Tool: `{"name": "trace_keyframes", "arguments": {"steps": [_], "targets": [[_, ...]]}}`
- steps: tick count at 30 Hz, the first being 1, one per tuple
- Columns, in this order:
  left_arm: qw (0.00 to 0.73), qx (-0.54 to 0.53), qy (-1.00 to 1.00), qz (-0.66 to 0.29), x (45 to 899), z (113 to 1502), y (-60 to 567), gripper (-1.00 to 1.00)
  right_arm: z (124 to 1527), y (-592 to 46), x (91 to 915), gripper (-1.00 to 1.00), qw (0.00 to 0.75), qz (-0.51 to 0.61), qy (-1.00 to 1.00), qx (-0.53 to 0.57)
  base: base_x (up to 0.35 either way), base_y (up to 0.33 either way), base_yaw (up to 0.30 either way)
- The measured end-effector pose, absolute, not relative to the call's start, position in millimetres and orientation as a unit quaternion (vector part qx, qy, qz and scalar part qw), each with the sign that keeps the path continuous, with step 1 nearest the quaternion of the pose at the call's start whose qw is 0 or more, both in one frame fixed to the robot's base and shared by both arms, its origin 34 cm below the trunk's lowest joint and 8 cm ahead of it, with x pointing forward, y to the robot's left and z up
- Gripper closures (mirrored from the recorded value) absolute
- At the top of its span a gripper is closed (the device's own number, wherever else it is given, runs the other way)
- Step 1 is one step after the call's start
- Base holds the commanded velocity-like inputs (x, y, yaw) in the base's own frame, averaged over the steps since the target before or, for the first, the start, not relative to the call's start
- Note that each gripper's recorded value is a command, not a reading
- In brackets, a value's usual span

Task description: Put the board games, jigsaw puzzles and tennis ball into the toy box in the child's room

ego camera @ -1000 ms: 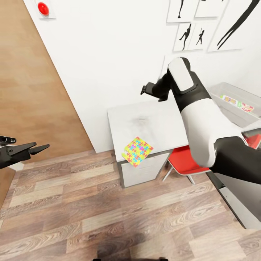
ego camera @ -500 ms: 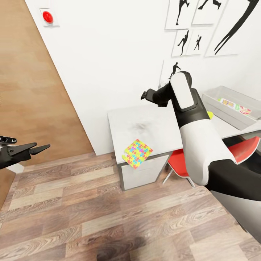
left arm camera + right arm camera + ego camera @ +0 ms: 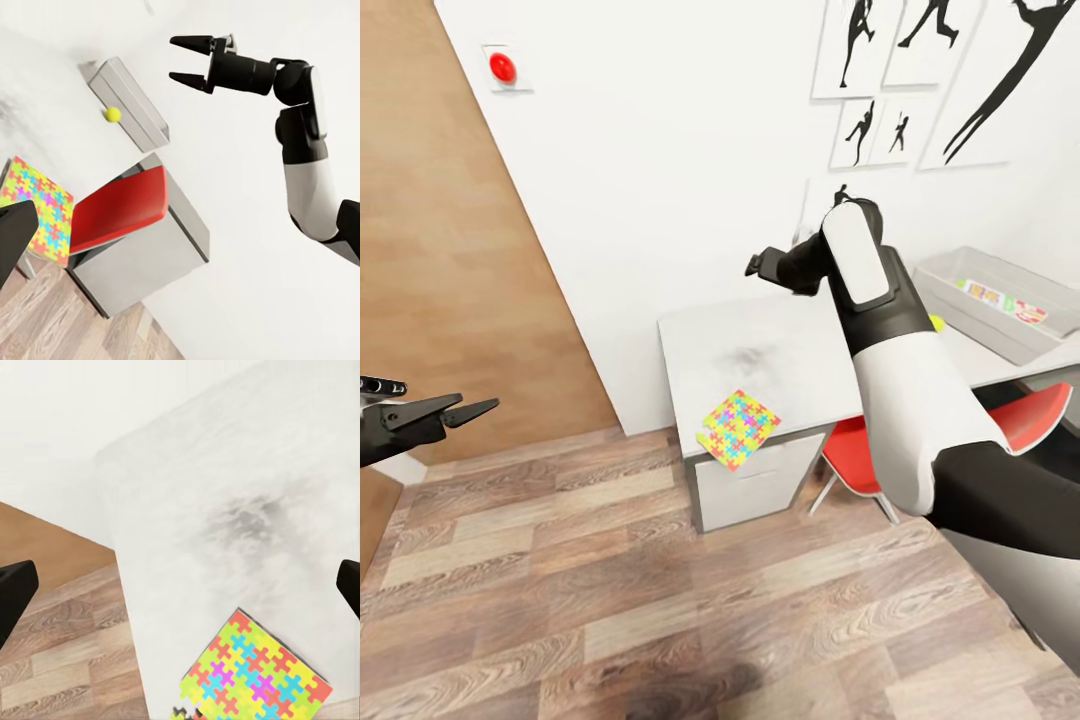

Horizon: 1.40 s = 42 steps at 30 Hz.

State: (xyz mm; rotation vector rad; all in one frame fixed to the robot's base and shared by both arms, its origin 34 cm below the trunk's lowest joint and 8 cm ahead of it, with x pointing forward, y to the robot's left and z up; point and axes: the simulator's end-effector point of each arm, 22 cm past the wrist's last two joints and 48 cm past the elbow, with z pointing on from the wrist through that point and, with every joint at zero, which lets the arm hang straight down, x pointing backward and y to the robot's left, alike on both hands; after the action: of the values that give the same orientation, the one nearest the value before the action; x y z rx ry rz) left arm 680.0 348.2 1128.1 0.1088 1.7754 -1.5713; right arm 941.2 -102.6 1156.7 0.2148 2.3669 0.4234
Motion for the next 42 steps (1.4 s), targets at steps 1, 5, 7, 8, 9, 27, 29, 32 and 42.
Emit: {"name": "trace_keyframes", "arguments": {"steps": [1,5,7,8,9,27,29,32,42], "targets": [[0.375,0.043,0.693,-0.614,679.8,1129.2,348.3,-1.00,1159.2,-100.5,940.4,-1.00,0.359,0.161,0.916,0.078,0.000,0.000,0.000],[0.378,0.045,0.691,-0.614,679.0,1133.4,348.3,-1.00,1146.3,-95.9,931.3,-1.00,0.354,0.156,0.919,0.069,0.000,0.000,0.000],[0.379,0.046,0.690,-0.615,678.6,1135.5,348.3,-1.00,1133.2,-94.5,924.3,-1.00,0.347,0.154,0.923,0.067,0.000,0.000,0.000],[0.380,0.046,0.690,-0.615,678.3,1136.6,348.3,-1.00,1128.0,-93.9,921.2,-1.00,0.343,0.154,0.924,0.067,0.000,0.000,0.000],[0.380,0.047,0.689,-0.615,678.1,1137.5,348.3,-1.00,1125.0,-93.5,919.1,-1.00,0.342,0.153,0.925,0.066,0.000,0.000,0.000],[0.386,0.052,0.686,-0.615,675.6,1147.6,348.2,-1.00,1130.8,-92.3,913.3,-1.00,0.345,0.155,0.924,0.065,0.000,0.000,0.000],[0.386,0.052,0.686,-0.614,675.6,1147.4,348.2,-1.00,1131.0,-92.3,913.4,-1.00,0.345,0.155,0.923,0.065,0.000,0.000,0.000],[0.386,0.052,0.686,-0.614,675.6,1147.4,348.3,-1.00,1131.3,-92.2,913.4,-1.00,0.346,0.155,0.923,0.064,0.000,0.000,0.000],[0.389,0.055,0.685,-0.614,674.6,1151.0,348.2,-1.00,1137.2,-91.8,912.3,-1.00,0.349,0.156,0.922,0.063,0.000,0.000,0.000]]}}
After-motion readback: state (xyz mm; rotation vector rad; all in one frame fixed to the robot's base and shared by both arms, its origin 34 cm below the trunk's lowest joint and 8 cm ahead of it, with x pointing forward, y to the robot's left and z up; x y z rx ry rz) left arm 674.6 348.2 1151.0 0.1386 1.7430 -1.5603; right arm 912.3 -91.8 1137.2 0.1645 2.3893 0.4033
